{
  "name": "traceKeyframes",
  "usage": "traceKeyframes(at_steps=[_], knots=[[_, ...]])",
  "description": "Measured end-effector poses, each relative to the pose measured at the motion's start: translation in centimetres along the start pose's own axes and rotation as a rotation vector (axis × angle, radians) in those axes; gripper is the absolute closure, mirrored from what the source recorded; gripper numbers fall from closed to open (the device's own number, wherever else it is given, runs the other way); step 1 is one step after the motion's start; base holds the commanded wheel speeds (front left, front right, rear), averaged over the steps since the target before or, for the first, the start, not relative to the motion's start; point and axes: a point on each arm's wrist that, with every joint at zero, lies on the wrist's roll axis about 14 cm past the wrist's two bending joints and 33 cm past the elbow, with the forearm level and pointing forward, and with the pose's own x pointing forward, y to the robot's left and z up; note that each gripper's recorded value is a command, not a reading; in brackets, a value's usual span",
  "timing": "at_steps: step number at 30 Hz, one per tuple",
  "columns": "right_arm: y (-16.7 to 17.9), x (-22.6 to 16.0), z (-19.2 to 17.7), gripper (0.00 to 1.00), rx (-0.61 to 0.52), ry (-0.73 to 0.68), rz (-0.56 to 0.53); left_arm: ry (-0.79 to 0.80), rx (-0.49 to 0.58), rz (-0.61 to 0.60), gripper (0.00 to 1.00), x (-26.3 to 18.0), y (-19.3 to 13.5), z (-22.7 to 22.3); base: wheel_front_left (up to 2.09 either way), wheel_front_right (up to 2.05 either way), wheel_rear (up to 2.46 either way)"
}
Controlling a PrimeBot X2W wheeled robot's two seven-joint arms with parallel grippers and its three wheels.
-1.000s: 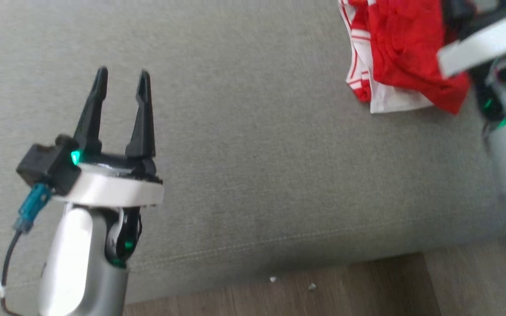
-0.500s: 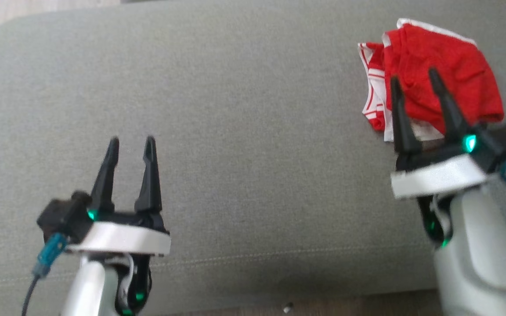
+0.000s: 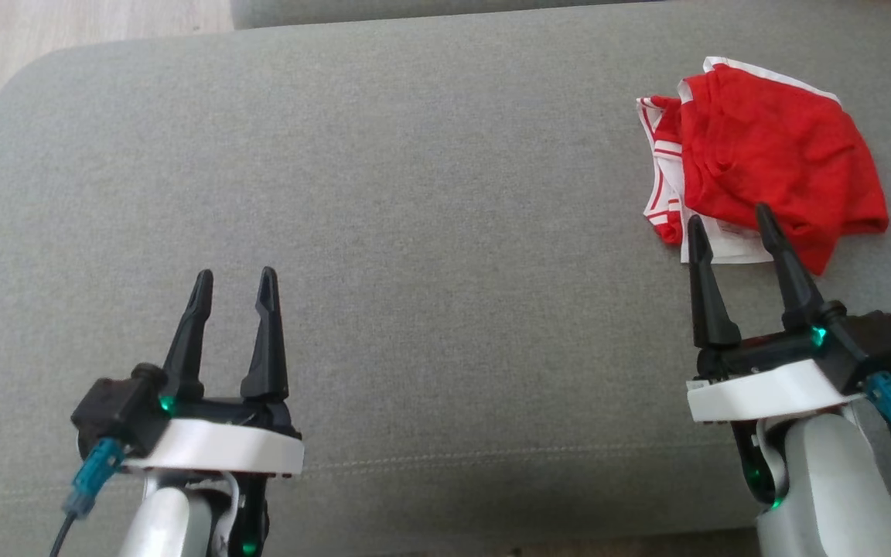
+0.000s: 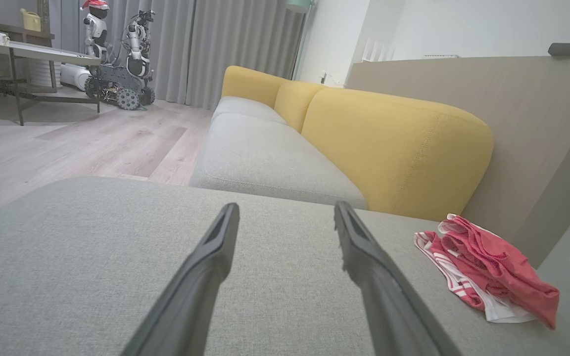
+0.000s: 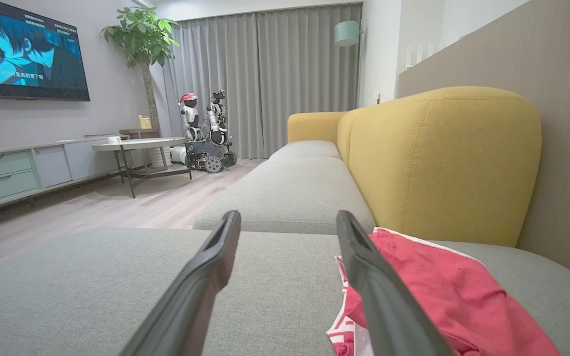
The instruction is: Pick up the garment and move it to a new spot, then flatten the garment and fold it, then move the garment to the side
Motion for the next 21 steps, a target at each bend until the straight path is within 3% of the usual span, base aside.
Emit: traceKeyframes(at_steps=[21], knots=[[1.3,0.3,-0.3,0.0,0.026,0.003,0.033,0.029,0.01,0.114,0.0,-0.6,2.4,-0.8,0.0,0.0,0.0]])
